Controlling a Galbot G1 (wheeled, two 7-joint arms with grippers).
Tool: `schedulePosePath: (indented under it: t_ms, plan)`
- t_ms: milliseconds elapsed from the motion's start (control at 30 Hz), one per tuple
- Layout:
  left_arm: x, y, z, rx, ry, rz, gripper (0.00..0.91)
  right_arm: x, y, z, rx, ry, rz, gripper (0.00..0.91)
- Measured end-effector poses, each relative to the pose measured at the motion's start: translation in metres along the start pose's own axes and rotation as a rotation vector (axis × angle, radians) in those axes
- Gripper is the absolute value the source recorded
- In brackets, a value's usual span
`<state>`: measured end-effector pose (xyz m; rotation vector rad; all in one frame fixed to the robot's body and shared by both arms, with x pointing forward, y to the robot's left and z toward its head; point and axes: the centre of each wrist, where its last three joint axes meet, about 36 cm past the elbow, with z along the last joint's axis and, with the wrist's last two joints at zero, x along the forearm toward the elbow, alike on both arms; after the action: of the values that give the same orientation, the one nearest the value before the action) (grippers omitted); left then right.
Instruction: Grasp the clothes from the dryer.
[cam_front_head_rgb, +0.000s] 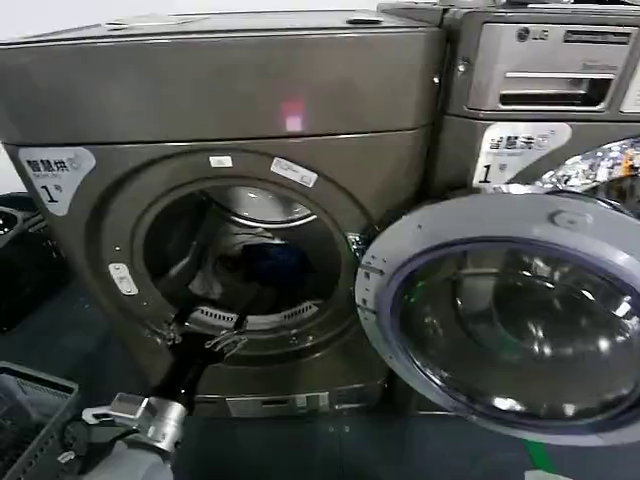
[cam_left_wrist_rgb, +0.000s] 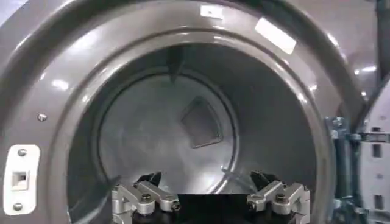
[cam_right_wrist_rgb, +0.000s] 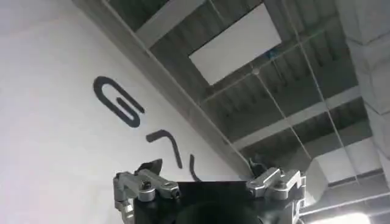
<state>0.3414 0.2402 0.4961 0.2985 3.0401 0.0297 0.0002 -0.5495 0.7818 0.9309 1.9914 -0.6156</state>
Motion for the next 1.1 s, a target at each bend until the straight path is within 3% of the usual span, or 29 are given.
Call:
schedulePosePath:
  t_ms: [1100]
  plan:
    - [-0.0018, -0.0011, 0.0036, -0.023, 0.007, -0.014, 0.907, 0.0023, -0.0028, -0.0013, 0.001, -0.001, -0.002, 0.907]
